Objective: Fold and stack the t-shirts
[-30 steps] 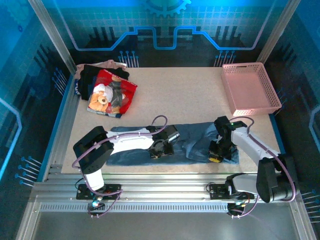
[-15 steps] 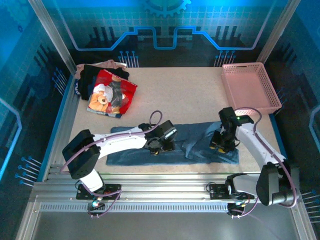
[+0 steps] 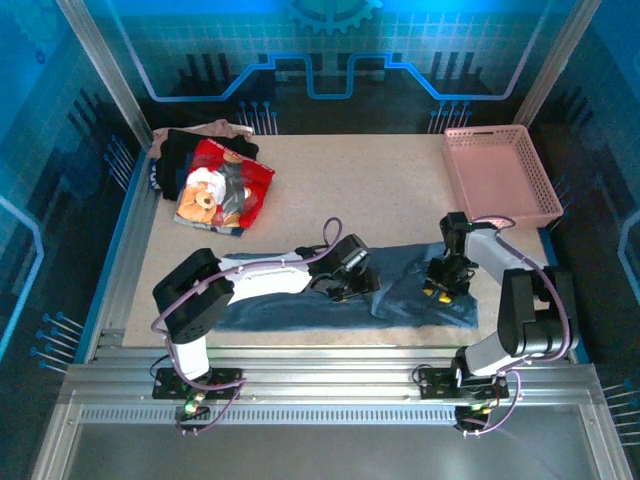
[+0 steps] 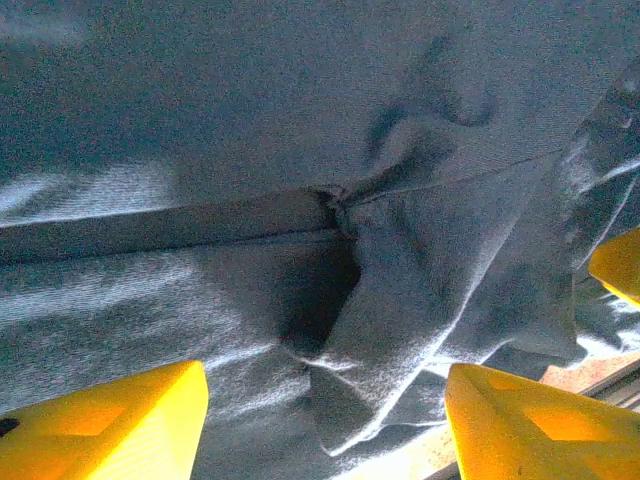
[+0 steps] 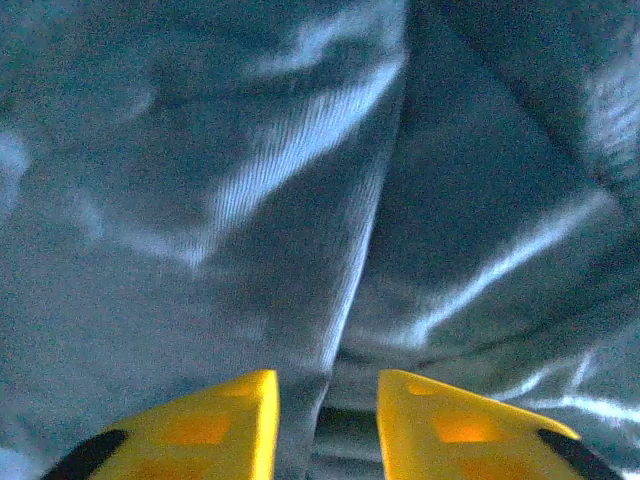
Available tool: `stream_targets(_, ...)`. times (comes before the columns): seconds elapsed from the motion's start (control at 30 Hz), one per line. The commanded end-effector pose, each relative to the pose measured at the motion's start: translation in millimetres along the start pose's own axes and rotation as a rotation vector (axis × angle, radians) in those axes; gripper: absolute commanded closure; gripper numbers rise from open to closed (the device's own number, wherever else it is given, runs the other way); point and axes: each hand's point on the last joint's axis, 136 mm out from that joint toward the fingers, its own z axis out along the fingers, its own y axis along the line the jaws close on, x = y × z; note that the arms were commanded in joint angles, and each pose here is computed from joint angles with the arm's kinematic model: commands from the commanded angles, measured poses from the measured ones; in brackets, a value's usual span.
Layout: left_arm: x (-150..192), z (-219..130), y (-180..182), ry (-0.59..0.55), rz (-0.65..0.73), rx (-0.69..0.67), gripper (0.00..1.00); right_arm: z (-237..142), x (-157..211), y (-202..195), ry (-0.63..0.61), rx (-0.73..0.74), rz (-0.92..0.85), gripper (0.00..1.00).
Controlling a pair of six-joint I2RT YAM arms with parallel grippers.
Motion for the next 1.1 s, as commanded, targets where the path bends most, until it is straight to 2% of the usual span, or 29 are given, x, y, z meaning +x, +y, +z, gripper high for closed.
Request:
stream_targets(0.0, 4, 10, 11, 0.020, -0.045, -0.001, 0.35, -2, -30, 0, -0.060, 0.007, 0.020, 0.77)
stream_targets(0.07, 5, 13, 24, 0.018, -0.065, -0.024, 0.35, -2, -40, -3, -0.061, 0.006, 0.039, 0.89)
stream_targets(0.17, 9, 14, 46, 0.015, -0.072, -0.095, 0.35, -10, -51, -3, -0.084, 0.002, 0.038, 1.00)
stream_targets(0.47, 16, 15, 77, 0.020, -0.089, -0.176, 0.35, -17, -63, -21, -0.091, 0.031, 0.031, 1.00)
stream_targets(0.63, 19, 16, 85, 0.023, -0.091, -0.194, 0.35, -6, -62, -34, -0.053, 0.052, 0.053, 1.00)
stream_targets(0.67, 19, 16, 85, 0.024, -0.090, -0.195, 0.35, -3, -64, -32, -0.052, 0.032, 0.053, 0.97)
stream_targets(0.7, 18, 15, 83, 0.023, -0.085, -0.193, 0.35, -2, -65, -28, -0.051, 0.013, 0.050, 0.89)
stream_targets(0.73, 18, 15, 81, 0.025, -0.078, -0.191, 0.35, -1, -66, -24, -0.044, -0.012, 0.045, 0.76)
stream_targets(0.77, 17, 14, 79, 0.026, -0.073, -0.189, 0.35, -1, -66, -20, -0.033, -0.029, 0.040, 0.68)
stream_targets(0.9, 13, 0, 66, 0.011, -0.060, -0.163, 0.35, -23, -65, -21, -0.063, -0.024, 0.026, 0.55)
stream_targets(1.07, -6, -53, 43, -0.095, -0.041, -0.110, 0.33, -85, -63, -11, -0.225, -0.106, 0.013, 0.42)
